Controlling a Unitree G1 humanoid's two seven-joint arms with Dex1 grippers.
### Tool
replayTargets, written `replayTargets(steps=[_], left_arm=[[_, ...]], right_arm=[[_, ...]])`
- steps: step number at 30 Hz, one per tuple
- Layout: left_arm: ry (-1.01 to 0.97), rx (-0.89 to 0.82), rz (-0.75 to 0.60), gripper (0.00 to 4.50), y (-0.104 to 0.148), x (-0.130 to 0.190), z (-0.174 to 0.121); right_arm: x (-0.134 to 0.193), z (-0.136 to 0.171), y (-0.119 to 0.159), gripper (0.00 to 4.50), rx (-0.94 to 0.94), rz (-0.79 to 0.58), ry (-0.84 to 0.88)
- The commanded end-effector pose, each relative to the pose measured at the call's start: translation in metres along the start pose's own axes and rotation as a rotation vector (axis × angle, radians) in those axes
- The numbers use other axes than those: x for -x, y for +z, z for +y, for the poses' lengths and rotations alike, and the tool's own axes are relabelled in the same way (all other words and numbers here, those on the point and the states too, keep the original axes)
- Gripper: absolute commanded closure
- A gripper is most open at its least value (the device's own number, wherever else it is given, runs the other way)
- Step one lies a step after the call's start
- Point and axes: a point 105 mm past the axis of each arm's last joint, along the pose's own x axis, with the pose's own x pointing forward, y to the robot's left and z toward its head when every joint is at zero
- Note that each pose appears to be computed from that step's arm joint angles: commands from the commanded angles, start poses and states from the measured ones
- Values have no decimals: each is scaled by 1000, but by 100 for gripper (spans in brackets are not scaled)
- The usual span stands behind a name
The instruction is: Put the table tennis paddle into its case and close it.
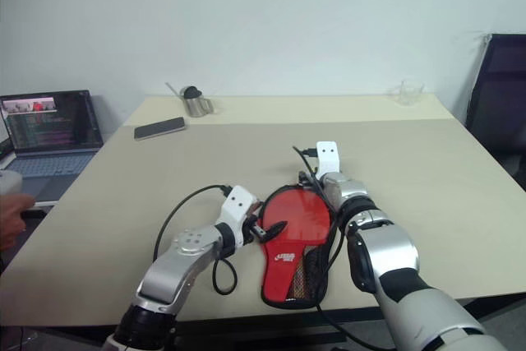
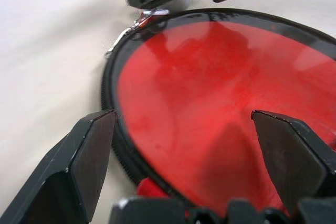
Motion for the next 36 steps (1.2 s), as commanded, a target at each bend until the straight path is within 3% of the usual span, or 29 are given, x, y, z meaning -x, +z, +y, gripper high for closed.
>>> replayTargets(steps=[1,7,10,13,18,24,28,36], left_arm=[[3,-9,-58,0,15,3,-2],[-122,0,-165,0,37,-1,-16],[-218,3,-233,0,58,-9,-23],[-266,40,-199,0,57,-25,-26],[-254,-4,7,0,10,-54,-33],[-248,69,108,0,-22,-63,-36],[-169,-122,225,0,-52,-64,-19],[-209,-62,187,0,-46,-67,-30]], right_arm=[[2,5,20,166,4,-56,2],[2,5,20,355,10,-55,3],[2,2,20,399,16,-55,-2],[2,1,21,410,17,-56,-2],[3,1,23,412,15,-60,4],[4,0,26,412,16,-66,9],[4,1,30,412,19,-76,18],[10,-5,51,413,28,-126,14]])
